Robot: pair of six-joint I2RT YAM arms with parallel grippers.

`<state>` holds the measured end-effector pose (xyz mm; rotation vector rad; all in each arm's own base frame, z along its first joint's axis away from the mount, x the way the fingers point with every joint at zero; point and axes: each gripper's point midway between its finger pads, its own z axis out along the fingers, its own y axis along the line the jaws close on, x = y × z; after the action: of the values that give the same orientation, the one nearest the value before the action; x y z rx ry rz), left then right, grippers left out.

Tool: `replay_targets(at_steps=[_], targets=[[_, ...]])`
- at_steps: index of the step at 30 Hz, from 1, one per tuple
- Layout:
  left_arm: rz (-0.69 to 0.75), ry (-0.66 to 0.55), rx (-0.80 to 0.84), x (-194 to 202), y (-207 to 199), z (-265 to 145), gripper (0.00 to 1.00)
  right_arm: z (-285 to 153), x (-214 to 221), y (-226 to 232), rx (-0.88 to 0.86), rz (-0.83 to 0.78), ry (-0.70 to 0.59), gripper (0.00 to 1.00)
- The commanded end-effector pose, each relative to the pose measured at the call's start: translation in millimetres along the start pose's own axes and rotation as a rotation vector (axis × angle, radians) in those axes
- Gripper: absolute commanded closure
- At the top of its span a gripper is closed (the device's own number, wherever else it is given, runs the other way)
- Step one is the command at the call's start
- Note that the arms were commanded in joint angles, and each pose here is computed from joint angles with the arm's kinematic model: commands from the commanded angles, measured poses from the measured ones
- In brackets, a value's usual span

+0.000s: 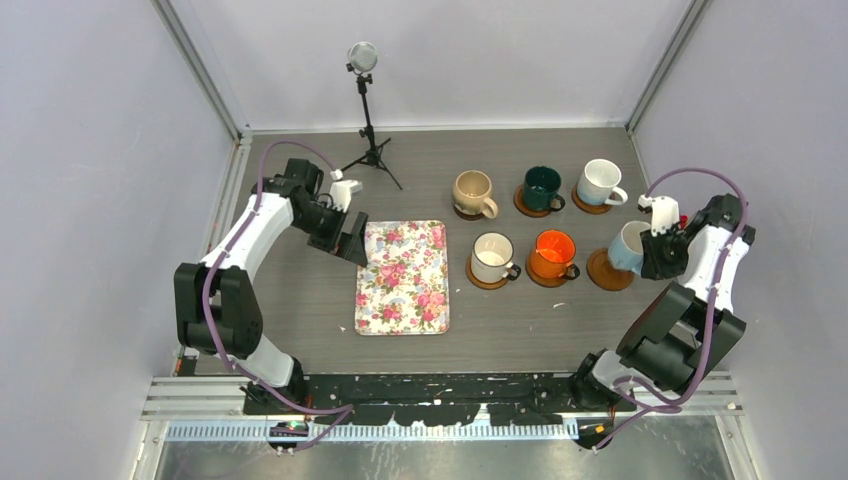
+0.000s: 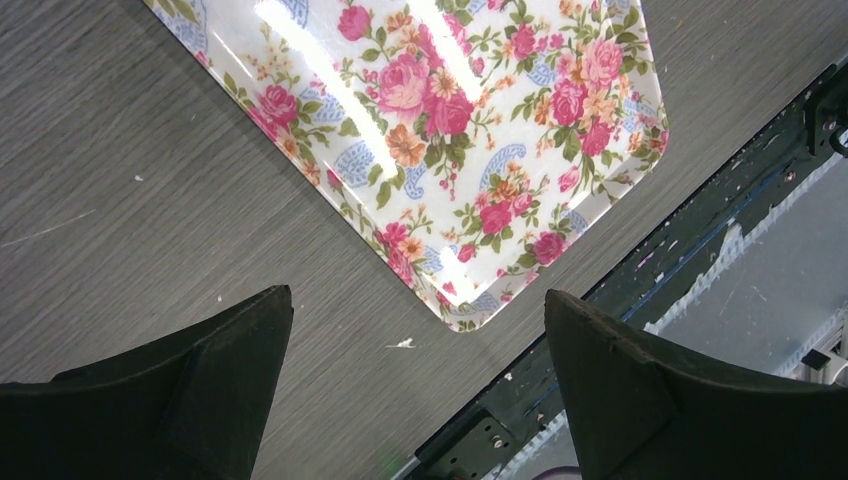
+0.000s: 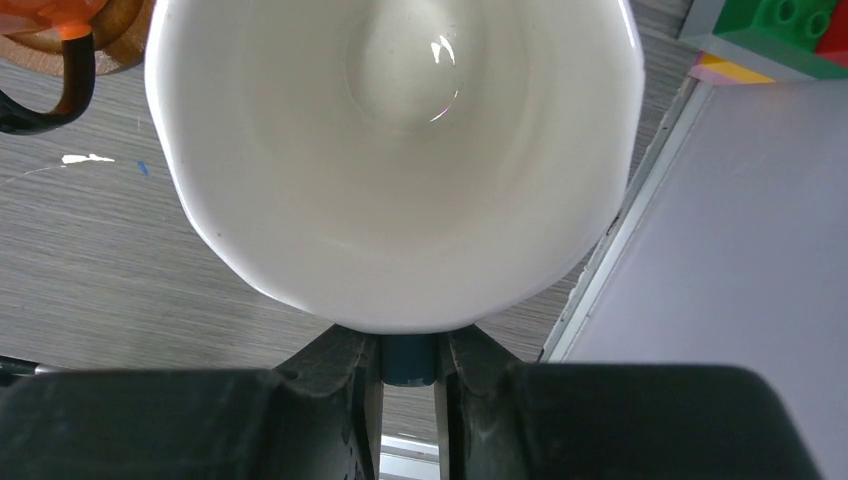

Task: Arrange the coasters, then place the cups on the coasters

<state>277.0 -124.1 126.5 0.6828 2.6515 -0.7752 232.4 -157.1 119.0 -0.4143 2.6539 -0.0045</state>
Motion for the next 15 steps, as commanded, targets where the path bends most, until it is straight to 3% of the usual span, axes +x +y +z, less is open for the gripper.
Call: replay_targets(at_steps=[1, 15], targets=[[0.03, -0.023, -0.034, -9.0, -1.0, -16.1, 0.0, 4.1, -16.4, -10.5, 0.037, -0.04, -0.1, 1.0], [0.046, -0.059, -0.069, -21.8, -2.6, -30.5, 0.0, 25.0, -5.7, -5.3, -0.004, -0.021, -0.083, 1.0]])
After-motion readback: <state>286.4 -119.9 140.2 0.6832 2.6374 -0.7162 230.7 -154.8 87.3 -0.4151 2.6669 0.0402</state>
